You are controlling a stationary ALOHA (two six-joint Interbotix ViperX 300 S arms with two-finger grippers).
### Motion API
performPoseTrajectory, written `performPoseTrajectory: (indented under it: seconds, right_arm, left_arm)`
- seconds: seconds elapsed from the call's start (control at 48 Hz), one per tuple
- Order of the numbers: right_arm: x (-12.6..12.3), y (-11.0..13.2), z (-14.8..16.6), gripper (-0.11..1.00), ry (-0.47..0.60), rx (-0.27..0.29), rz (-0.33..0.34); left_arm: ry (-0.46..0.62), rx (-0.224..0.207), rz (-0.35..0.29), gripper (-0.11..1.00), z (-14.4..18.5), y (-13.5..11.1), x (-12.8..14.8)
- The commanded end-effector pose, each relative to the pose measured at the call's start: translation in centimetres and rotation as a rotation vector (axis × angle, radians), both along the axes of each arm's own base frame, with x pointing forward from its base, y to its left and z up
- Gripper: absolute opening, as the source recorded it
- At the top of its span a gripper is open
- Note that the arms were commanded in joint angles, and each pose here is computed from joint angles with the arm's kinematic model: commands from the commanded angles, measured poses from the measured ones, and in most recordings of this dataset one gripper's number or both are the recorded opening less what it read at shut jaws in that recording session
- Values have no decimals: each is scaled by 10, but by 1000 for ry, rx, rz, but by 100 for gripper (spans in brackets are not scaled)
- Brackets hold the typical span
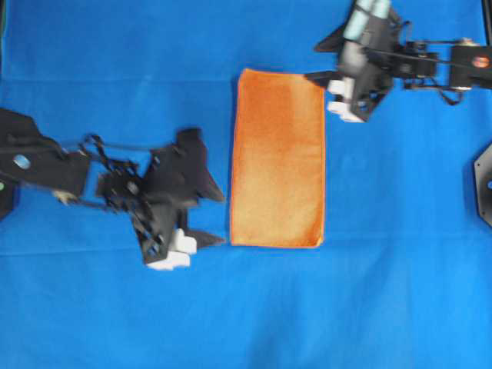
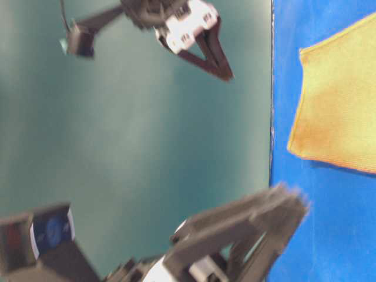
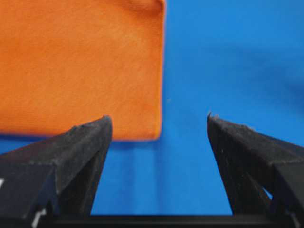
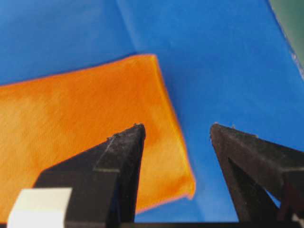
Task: Fold the orange towel.
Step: 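Withdraw both grippers to the sides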
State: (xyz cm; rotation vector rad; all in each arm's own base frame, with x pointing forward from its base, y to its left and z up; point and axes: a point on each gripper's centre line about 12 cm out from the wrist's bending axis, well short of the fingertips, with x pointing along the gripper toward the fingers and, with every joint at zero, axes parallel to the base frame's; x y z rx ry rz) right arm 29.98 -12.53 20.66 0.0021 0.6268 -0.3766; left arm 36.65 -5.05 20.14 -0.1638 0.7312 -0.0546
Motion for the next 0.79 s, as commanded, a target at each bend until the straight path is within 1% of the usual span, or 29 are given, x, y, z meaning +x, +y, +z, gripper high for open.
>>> performPoseTrajectory:
  seconds: [0.0, 0.063, 0.125, 0.271, 0.334, 0.438, 0.584, 0.626, 0.771]
  right_arm:
    - [-14, 13, 14, 61, -72, -2, 20]
    - [-25, 24, 17, 61, -108, 9, 38]
    - [-36, 36, 20, 61, -148, 18, 58]
    - [-59, 58, 26, 61, -237, 37, 107]
    - [-69, 65, 25, 61, -270, 48, 122]
    - [-81, 72, 18, 61, -298, 73, 134]
    - [-91, 80, 3, 61, -321, 111, 160]
    - [-91, 81, 2, 61, -327, 114, 166]
    - [-89, 80, 2, 61, -324, 113, 169]
  left_arm:
    - [-73, -7, 34, 74, 17, 14, -10]
    - [-118, -6, 63, 74, 18, 26, -18]
    - [-197, 3, 90, 74, 23, 38, -29]
    - [-340, 66, 109, 74, 32, 57, -54]
    - [-385, 84, 123, 74, 34, 63, -65]
    - [-429, 105, 140, 74, 33, 69, -85]
    - [-460, 111, 154, 74, 28, 71, -108]
    - [-474, 109, 161, 74, 27, 72, -113]
    - [-486, 107, 164, 74, 27, 72, -115]
